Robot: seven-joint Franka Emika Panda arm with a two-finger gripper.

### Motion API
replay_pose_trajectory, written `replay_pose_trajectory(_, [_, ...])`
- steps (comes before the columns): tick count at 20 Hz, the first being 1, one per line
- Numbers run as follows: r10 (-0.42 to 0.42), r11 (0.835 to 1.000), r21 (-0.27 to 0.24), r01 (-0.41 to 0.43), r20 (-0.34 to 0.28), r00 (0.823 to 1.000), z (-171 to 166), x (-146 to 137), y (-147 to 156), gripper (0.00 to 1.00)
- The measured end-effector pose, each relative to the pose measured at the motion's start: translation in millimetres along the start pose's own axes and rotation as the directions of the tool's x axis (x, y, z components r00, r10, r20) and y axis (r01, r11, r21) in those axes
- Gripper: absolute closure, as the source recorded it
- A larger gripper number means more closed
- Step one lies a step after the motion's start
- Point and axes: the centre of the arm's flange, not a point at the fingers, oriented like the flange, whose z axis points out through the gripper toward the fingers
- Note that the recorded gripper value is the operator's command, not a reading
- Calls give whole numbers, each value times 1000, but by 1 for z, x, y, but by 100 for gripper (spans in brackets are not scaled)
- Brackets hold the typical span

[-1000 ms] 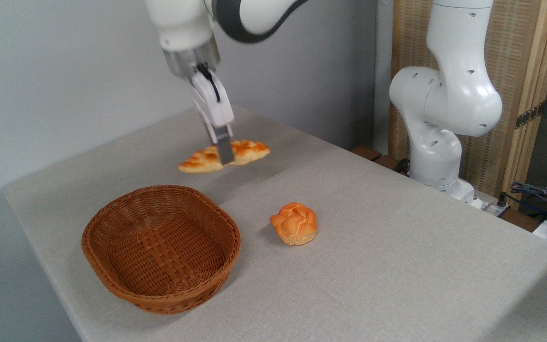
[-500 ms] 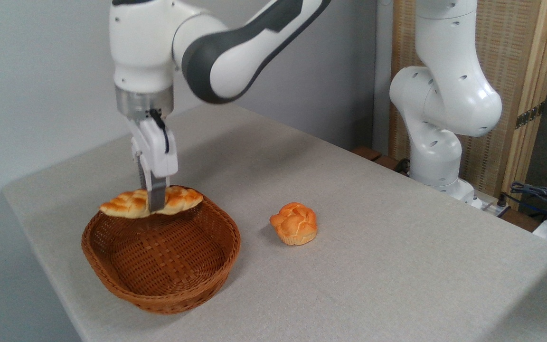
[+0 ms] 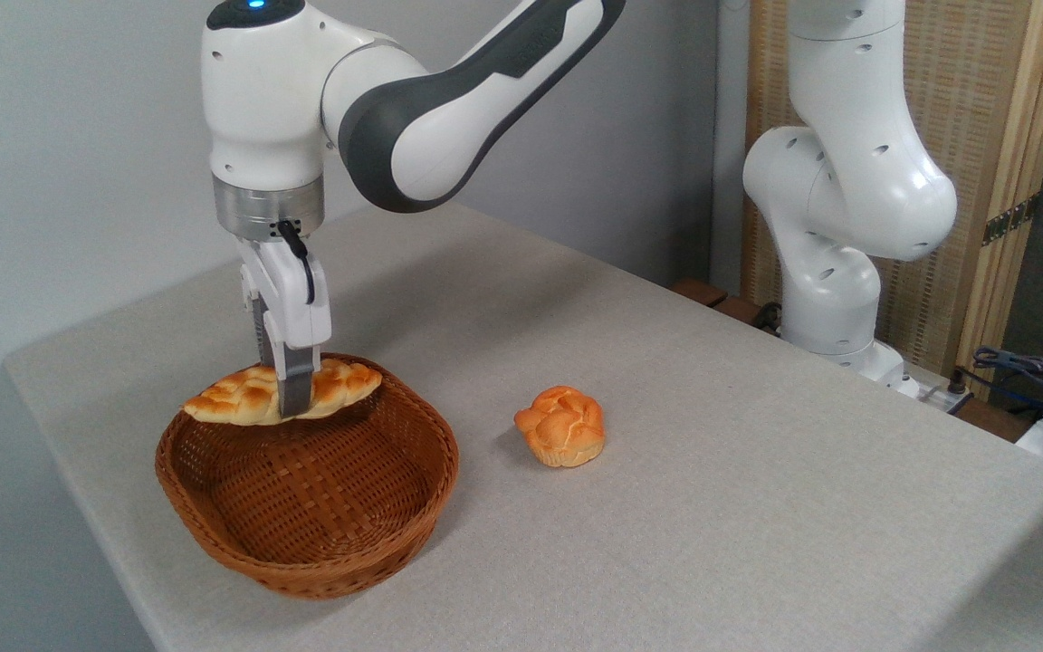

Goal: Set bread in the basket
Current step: 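Lower the roll into the basket and open the gripper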

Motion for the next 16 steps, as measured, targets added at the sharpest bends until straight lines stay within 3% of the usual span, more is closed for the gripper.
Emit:
replay_pose_trajectory(12, [1,1000,5,-1,-6,1000,-4,2,-1,0])
replay_pose_trajectory(16, [-21,999,44,22,-32,999,-36,-6,-12,0])
